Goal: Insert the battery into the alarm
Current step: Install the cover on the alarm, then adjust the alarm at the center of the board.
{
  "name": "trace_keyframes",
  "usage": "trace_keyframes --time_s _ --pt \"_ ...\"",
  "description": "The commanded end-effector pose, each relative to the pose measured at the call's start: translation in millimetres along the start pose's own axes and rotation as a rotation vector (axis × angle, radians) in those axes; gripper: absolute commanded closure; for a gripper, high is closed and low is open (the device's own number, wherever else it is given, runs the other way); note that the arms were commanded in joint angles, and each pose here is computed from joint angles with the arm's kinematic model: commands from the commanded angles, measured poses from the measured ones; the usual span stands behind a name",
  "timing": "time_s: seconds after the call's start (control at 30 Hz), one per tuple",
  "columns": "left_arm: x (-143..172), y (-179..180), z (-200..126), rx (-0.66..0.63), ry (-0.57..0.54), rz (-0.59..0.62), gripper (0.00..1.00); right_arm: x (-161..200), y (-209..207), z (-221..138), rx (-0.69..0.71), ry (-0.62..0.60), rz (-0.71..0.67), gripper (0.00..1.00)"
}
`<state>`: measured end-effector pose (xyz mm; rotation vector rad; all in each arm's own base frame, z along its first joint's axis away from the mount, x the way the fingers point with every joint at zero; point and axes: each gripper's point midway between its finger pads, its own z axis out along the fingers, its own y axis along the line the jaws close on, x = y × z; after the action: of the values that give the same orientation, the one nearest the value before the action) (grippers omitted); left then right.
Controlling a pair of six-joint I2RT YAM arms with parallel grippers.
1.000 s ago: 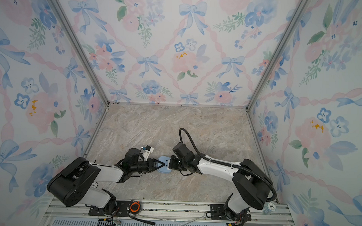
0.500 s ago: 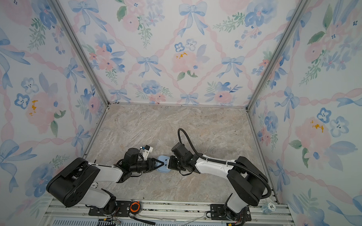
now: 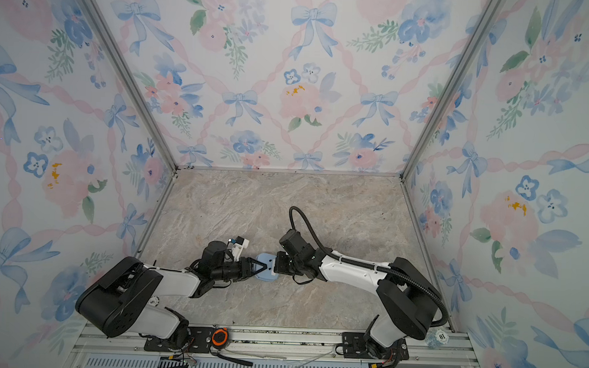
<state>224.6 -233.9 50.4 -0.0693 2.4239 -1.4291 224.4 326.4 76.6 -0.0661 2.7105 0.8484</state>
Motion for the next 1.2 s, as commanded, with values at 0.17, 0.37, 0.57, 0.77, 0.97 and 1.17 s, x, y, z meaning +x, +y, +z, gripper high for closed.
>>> trace_keyframes --time_s 0.17,0.37,0.57,0.77,0.97,1.17 --pt "9.3 18.9 0.0 -0.067 0.023 -0.017 1.0 -0.6 -5.1 21.0 0.023 0.022 -0.001 1.0" --pt "9.9 18.2 0.3 -0.063 0.029 -0.016 1.0 5.7 -7.5 28.9 0.028 0.045 -0.004 1.0" --pt "3.3 18.2 -1.7 -0.082 0.0 -0.127 1.0 -12.6 4.4 -6.3 0.027 -0.053 -0.078 0.84" --pt "-7.0 12.8 -4.3 -0.091 -0.014 -0.352 1.0 -29.6 8.1 -50.7 0.178 -0.205 -0.436 0.53" --pt "-15.1 -14.8 -7.4 -0.046 0.017 -0.546 1.0 3.2 30.3 -57.1 0.26 -0.187 -0.834 0.26" --pt "-23.5 -44.3 -14.1 -0.005 0.046 -0.585 1.0 18.8 33.0 -47.7 0.417 -0.139 -1.088 0.17"
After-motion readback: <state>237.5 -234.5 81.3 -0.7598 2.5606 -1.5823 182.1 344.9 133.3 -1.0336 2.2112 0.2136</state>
